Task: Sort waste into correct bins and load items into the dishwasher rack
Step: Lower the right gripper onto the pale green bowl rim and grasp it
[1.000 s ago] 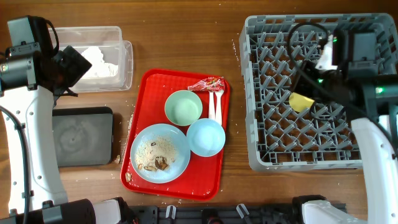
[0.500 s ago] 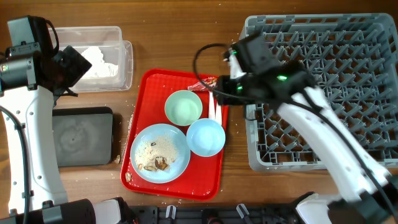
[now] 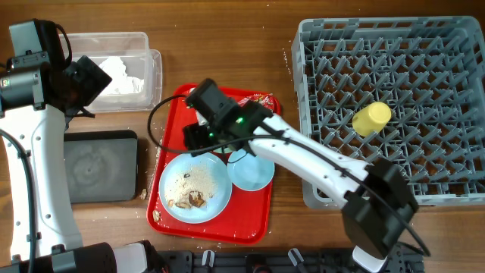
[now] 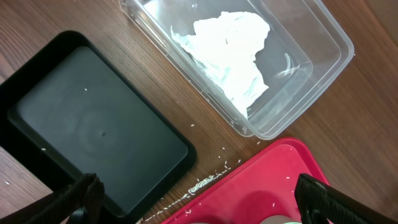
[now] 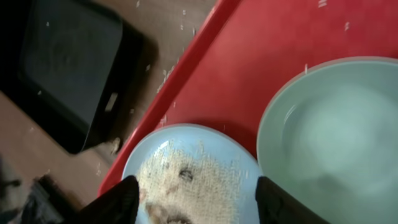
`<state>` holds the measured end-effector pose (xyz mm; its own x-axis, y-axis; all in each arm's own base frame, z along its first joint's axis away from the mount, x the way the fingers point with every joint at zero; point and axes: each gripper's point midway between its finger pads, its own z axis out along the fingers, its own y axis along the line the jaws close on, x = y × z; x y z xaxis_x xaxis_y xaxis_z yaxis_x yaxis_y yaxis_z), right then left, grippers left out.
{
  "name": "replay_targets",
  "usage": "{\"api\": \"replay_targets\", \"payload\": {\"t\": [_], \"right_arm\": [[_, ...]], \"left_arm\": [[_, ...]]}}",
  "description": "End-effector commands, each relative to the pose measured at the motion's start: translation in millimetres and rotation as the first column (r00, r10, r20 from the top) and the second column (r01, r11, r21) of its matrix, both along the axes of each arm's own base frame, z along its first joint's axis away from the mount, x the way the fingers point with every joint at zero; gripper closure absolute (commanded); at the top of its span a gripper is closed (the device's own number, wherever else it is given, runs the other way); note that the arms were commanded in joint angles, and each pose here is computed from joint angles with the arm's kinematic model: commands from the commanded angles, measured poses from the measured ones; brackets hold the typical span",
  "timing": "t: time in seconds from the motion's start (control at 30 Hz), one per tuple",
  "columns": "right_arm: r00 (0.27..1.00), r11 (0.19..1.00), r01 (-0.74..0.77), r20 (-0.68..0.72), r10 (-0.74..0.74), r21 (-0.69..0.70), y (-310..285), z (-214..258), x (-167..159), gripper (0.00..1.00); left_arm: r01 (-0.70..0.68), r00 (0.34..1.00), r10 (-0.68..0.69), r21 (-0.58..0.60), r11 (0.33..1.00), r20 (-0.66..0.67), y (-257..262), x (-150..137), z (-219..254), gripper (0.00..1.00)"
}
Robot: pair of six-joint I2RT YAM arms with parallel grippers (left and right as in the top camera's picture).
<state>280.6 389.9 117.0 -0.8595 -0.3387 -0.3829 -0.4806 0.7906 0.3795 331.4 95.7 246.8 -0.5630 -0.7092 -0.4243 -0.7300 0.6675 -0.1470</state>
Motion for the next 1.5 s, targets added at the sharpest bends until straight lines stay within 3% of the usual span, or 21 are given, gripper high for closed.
{"api": "replay_targets", "payload": {"t": [0.0,0.3,0.5,1.13,1.47], "right_arm": [[0.996,0.997,0.039,0.088,-0.032,-0.069,-0.4,-24.1,24.9,0.34],[0.984,0.984,0.082,0.168,-0.056,-0.157,-6.7,-55.3,46.8,0.44],[0.987,0.974,0.059,0.16,-0.024,-0.22,-8.4,-81.0,42.5,0.46],[0.978,0.955,0.096,0.207,-0.038,-0.281,-17.5,-84.8,44.9,0.49],[0.98,0.958,0.095,0.192,-0.043,-0.271,-8.7,-86.2,32.2,0.67]], "left_arm": [[-0.016,1.0,0.016,0.005,1.0,0.003,2.6,-0.9,0.9,0.0],[-0.016,1.0,0.016,0.005,1.0,0.003,2.6,-0.9,0.9,0.0],[-0.016,1.0,0.016,0.005,1.0,0.003,2.6,-0.9,0.9,0.0],[-0.016,1.0,0.016,0.005,1.0,0.003,2.6,-0.9,0.9,0.0],[-0.016,1.0,0.016,0.005,1.0,0.003,2.6,-0.9,0.9,0.0]]}}
